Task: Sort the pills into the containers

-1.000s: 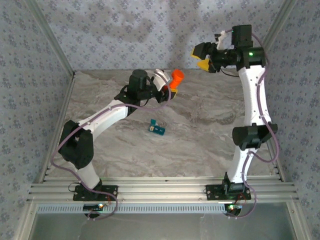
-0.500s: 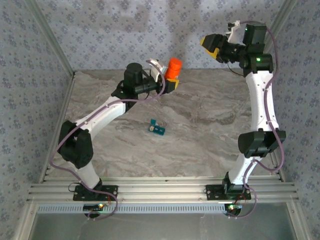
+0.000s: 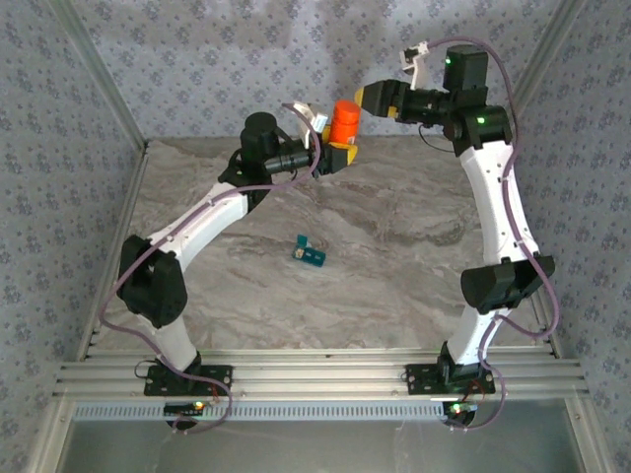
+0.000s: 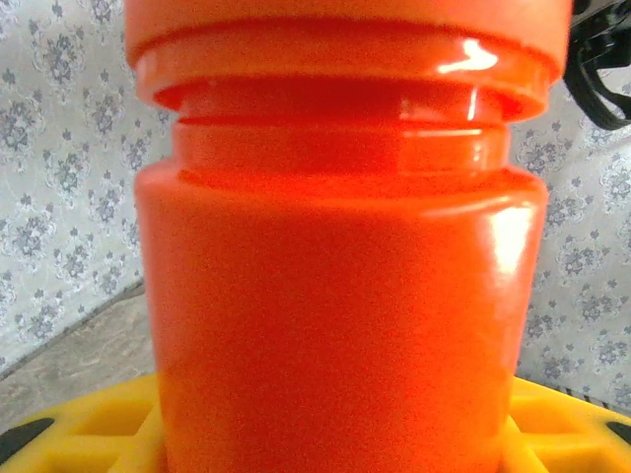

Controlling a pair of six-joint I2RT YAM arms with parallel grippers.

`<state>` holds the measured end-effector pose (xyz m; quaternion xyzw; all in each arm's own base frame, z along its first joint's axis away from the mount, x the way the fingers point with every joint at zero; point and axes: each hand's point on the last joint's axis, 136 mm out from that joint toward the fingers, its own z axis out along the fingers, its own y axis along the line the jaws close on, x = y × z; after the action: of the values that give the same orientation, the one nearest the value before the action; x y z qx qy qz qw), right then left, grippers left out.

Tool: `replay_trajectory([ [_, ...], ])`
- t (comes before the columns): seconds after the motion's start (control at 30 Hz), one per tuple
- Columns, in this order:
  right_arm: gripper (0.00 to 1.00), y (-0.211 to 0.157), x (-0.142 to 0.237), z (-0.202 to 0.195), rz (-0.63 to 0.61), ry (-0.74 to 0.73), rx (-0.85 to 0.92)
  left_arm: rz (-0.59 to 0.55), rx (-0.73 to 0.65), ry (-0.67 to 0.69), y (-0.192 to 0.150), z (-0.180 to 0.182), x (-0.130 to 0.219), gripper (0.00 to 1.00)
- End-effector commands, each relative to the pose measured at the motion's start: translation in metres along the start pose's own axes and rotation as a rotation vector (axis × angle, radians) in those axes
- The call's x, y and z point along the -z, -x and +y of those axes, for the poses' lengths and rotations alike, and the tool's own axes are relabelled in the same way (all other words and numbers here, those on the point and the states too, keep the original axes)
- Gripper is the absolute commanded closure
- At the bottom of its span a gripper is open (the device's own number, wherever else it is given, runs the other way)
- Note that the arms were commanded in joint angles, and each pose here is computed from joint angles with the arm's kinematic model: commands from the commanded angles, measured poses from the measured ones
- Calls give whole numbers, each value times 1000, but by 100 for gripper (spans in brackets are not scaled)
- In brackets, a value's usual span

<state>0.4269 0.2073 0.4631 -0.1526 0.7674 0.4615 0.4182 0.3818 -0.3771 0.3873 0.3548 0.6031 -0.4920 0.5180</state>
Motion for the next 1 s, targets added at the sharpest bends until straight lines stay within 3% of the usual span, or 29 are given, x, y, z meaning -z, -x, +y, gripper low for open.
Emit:
replay_trajectory([
  [0.0,22,13,11,24,-47,19,98,-53,-31,-57,24,-12,1,100],
  [0.97,21,-21,-24,23,97,-11,114,-35,-39,-82,25,-15,3,100],
])
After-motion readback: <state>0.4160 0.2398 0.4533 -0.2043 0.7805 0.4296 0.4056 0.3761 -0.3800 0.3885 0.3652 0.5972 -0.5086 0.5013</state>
